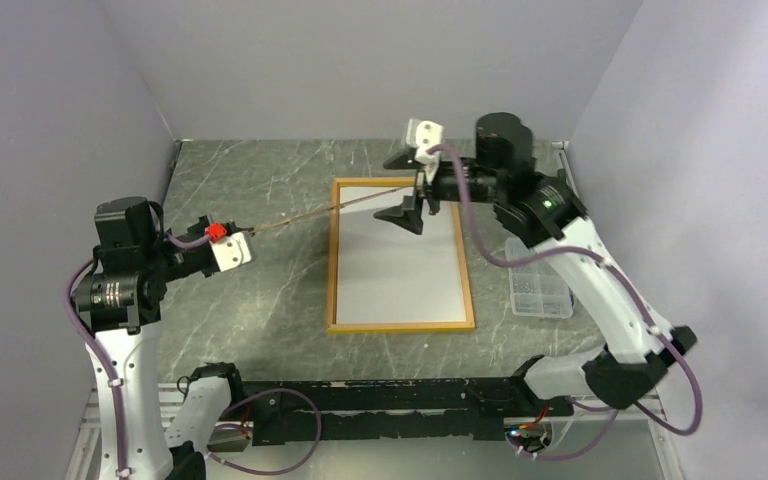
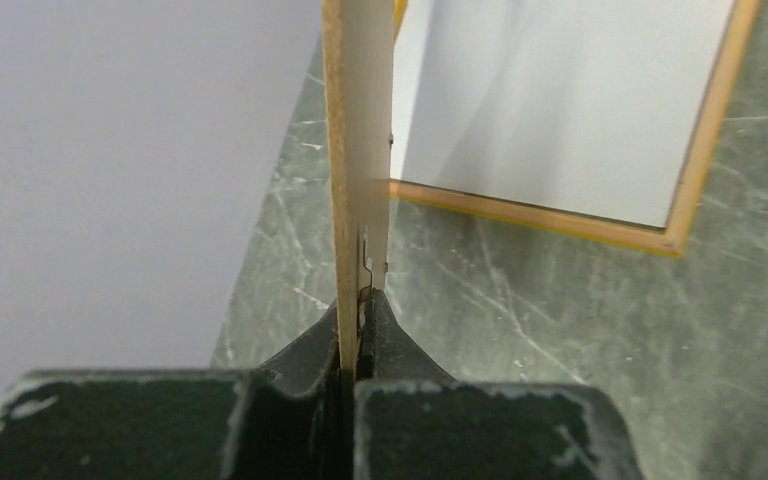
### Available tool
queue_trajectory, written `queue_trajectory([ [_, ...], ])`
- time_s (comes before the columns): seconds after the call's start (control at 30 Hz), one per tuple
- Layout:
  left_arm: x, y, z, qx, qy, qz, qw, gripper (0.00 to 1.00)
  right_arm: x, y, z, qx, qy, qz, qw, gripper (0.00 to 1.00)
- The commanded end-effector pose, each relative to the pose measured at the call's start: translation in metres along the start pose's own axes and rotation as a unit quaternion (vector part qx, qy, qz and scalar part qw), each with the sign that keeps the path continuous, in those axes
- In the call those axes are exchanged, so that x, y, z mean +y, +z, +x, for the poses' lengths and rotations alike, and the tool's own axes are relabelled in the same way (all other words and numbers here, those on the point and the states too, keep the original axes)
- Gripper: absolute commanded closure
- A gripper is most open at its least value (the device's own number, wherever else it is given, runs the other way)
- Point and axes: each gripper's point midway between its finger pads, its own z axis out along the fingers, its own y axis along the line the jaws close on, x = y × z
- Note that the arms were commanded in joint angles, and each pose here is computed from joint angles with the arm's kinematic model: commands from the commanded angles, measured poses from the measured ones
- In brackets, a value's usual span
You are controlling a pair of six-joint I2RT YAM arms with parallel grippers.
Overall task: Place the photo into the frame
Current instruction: Turn over the photo frame item on the photo frame.
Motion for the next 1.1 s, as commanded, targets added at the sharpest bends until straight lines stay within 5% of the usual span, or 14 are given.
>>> queue_trajectory([
  [0.0,-0.003,-0.005,-0.035,-0.062,0.028,0.019,0.998,0.97,0.013,0.013,0.016,0.014,-0.016,-0.065,0.998,0.13],
  [0.23,-0.005,-0.003,-0.037,-0.069,0.005,0.039,0.997,0.97,0.019,0.031,0.029,0.015,-0.011,-0.094,0.995,0.19],
  [0.57,0.002,-0.002,-0.04,-0.073,-0.008,0.039,0.997,0.97,0.032,0.059,0.048,0.024,-0.013,-0.154,0.988,0.45],
  [1.07,0.003,-0.001,-0.042,-0.075,-0.013,0.046,0.996,0.97,0.004,0.095,0.073,0.015,-0.013,-0.098,0.995,0.46],
])
